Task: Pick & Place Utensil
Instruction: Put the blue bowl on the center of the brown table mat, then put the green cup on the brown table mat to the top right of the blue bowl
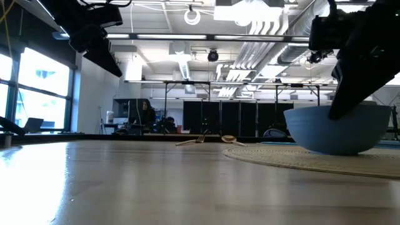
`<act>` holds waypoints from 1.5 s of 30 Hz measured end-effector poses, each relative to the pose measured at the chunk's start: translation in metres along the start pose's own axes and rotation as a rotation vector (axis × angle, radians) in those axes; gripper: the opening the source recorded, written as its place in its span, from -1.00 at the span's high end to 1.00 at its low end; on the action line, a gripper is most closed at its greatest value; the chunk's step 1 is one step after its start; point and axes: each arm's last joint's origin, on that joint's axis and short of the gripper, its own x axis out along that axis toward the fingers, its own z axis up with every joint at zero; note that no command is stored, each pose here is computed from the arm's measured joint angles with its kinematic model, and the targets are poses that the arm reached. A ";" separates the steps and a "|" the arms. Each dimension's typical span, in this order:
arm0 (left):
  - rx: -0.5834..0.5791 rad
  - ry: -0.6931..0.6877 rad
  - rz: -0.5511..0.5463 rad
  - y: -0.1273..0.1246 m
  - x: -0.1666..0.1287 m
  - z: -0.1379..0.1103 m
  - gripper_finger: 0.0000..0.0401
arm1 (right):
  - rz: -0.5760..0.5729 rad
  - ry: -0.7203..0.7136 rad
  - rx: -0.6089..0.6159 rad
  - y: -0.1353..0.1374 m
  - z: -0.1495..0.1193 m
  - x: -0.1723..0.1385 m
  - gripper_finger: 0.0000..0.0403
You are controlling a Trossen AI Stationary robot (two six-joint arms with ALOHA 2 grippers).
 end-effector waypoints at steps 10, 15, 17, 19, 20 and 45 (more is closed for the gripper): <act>0.001 0.001 0.000 0.000 0.000 0.000 0.37 | -0.016 0.042 -0.029 0.004 0.009 -0.013 0.82; 0.001 0.001 0.000 0.000 0.000 0.000 0.37 | -0.015 0.061 -0.012 0.003 0.008 -0.013 0.76; 0.001 0.001 0.000 0.000 0.000 0.000 0.37 | -0.015 0.061 -0.007 0.003 0.008 -0.013 0.72; 0.001 0.001 0.000 0.000 0.000 0.000 0.37 | -0.010 0.070 0.009 0.004 0.008 -0.013 0.67; 0.000 0.001 0.000 0.000 0.000 0.000 0.37 | -0.004 0.080 0.019 0.004 0.007 -0.013 0.64; 0.008 0.050 -0.404 0.001 -0.028 0.013 0.37 | 0.045 -0.435 -0.318 0.033 0.076 -0.083 0.17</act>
